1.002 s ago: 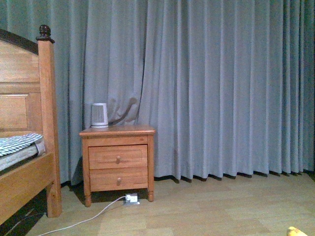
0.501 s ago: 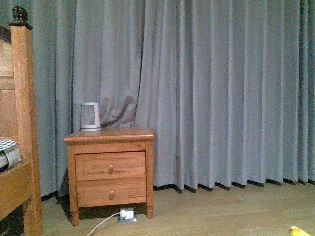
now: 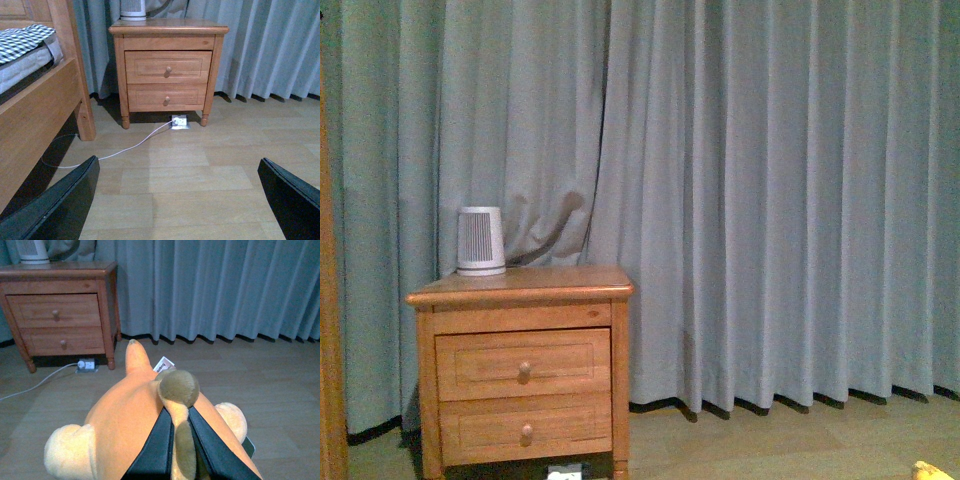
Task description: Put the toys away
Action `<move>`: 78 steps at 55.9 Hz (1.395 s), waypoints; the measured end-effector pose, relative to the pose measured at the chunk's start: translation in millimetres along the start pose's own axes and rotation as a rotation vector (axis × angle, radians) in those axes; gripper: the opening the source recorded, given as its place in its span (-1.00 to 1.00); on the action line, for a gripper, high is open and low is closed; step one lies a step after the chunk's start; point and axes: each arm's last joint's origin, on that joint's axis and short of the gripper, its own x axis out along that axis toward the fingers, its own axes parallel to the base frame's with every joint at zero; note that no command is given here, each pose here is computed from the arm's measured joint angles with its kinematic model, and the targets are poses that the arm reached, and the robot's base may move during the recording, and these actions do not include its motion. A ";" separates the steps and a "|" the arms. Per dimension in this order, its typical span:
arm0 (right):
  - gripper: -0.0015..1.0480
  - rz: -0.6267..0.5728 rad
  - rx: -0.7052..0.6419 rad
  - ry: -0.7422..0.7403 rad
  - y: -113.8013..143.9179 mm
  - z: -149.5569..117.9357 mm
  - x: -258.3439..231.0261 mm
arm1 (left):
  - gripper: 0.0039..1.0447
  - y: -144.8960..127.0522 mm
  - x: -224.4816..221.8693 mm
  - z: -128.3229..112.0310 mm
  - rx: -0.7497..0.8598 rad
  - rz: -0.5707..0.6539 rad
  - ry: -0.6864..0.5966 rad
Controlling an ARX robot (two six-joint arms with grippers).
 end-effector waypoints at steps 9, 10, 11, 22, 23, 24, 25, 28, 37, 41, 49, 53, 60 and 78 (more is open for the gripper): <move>-0.88 0.000 0.000 0.000 0.0 0.0 0.0 | 0.89 0.0 0.0 0.0 0.000 0.000 0.000; -0.88 0.000 0.000 0.000 0.0 0.0 0.0 | 0.89 0.0 0.0 0.0 0.000 -0.001 0.000; -0.88 0.000 0.000 0.000 0.0 0.0 0.0 | 0.89 0.0 0.0 0.0 0.000 0.000 0.000; -0.88 0.000 0.000 0.000 0.0 0.0 0.0 | 0.89 0.0 0.0 0.0 0.000 0.000 0.000; -0.88 0.000 0.000 0.000 0.0 0.0 0.0 | 0.89 0.0 0.1 -0.1 0.000 0.000 0.001; -0.88 0.000 0.000 0.000 0.0 0.0 0.0 | 0.89 0.0 0.0 -0.1 0.000 0.000 0.001; -0.88 0.000 0.000 0.000 0.0 0.0 0.0 | 0.89 0.0 0.0 0.0 0.000 0.000 0.000; -0.88 0.000 0.000 0.000 0.0 0.0 0.0 | 0.89 0.0 0.1 -0.1 0.000 0.000 0.001; -0.88 0.000 0.000 0.000 0.0 0.0 0.0 | 0.89 0.0 0.0 -0.1 0.000 0.000 0.001; -0.88 0.005 0.000 0.000 0.2 0.0 0.0 | 0.89 0.1 0.0 -0.1 0.000 0.004 0.001; -0.88 0.008 0.000 0.000 0.3 0.0 0.0 | 0.89 0.2 0.0 -0.1 0.000 0.004 0.001; -0.88 0.005 0.000 0.000 0.2 0.0 0.0 | 0.89 0.2 0.0 -0.1 0.000 0.003 0.001; -0.88 -0.004 0.000 0.000 -0.1 0.0 0.0 | 0.89 0.1 0.0 0.0 0.000 0.001 0.000; -0.88 0.003 0.000 0.000 0.1 0.0 0.0 | 0.89 0.1 0.0 0.0 0.000 0.002 0.000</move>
